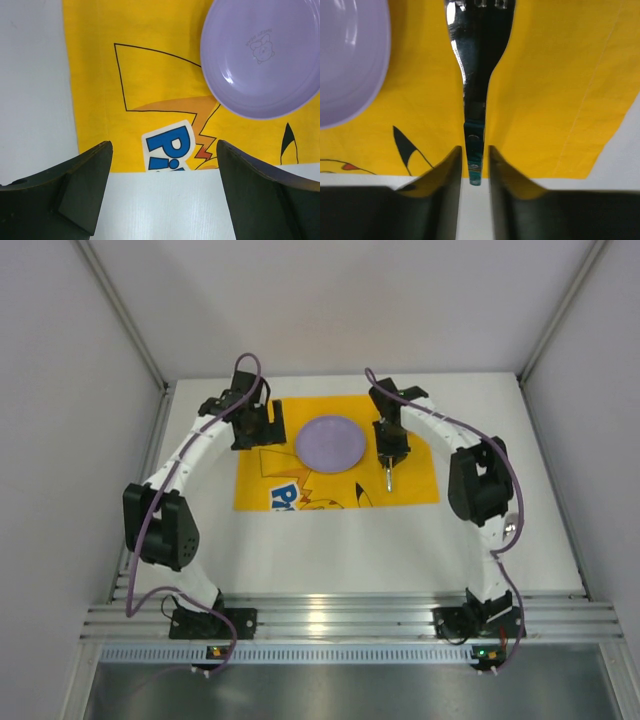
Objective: Set the dinner table for one person
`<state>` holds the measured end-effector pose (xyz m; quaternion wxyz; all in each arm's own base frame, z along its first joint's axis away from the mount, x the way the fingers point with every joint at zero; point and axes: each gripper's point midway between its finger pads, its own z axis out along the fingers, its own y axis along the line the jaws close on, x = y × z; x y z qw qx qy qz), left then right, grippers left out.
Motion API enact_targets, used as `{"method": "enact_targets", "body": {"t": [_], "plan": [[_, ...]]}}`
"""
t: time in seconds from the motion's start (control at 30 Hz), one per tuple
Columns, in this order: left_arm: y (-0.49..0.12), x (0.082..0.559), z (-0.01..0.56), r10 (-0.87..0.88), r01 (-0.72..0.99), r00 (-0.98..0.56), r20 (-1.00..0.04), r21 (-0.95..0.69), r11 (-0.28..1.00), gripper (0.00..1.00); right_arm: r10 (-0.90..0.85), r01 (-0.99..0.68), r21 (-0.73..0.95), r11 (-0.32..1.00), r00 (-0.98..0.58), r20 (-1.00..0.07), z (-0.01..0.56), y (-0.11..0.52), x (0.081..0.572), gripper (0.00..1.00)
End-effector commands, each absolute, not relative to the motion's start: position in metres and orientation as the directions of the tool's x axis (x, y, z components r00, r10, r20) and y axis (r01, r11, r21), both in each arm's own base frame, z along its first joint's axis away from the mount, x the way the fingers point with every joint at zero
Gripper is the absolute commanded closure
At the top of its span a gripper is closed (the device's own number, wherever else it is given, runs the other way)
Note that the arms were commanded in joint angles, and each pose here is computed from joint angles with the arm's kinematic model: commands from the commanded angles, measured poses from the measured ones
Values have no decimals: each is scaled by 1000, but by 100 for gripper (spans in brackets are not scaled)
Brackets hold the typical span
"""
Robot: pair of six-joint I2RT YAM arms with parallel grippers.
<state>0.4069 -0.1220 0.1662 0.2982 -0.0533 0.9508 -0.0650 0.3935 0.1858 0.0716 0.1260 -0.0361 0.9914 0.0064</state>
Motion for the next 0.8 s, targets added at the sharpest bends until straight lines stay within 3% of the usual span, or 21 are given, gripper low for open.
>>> {"method": "enact_targets", "body": {"t": [0.0, 0.1, 0.27, 0.3, 0.43, 0.53, 0.67, 0.77], "plan": [[-109, 400, 180, -134, -64, -797, -589, -138, 988, 10, -81, -87, 8, 996, -953, -292, 87, 193, 404, 64], [-108, 400, 178, -134, -62, -800, -585, -141, 988, 10, -71, -81, 21, 996, -948, -310, 93, 194, 405, 46], [-115, 407, 178, -133, -46, -803, -581, -162, 986, 10, -46, -78, 61, 995, -910, -411, 142, 193, 404, 32], [-116, 408, 178, -133, -42, -804, -579, -168, 985, 10, -40, -73, 61, 995, -905, -424, 151, 189, 399, 1], [-123, 415, 177, -135, -27, -803, -580, -190, 981, 10, 43, -37, 152, 988, -871, -489, 186, 166, 367, 0], [-127, 417, 170, -141, -24, -808, -572, -207, 978, 10, 216, 69, 344, 936, -887, -408, 175, 135, 333, 0], [-141, 417, 159, -136, 4, -829, -543, -249, 969, 11, 365, 328, 162, 931, -849, -383, 156, 48, 290, 0], [-147, 419, 149, -131, 17, -836, -533, -265, 964, 11, 527, 507, 155, 848, -778, -341, 139, 15, 263, 0]]}}
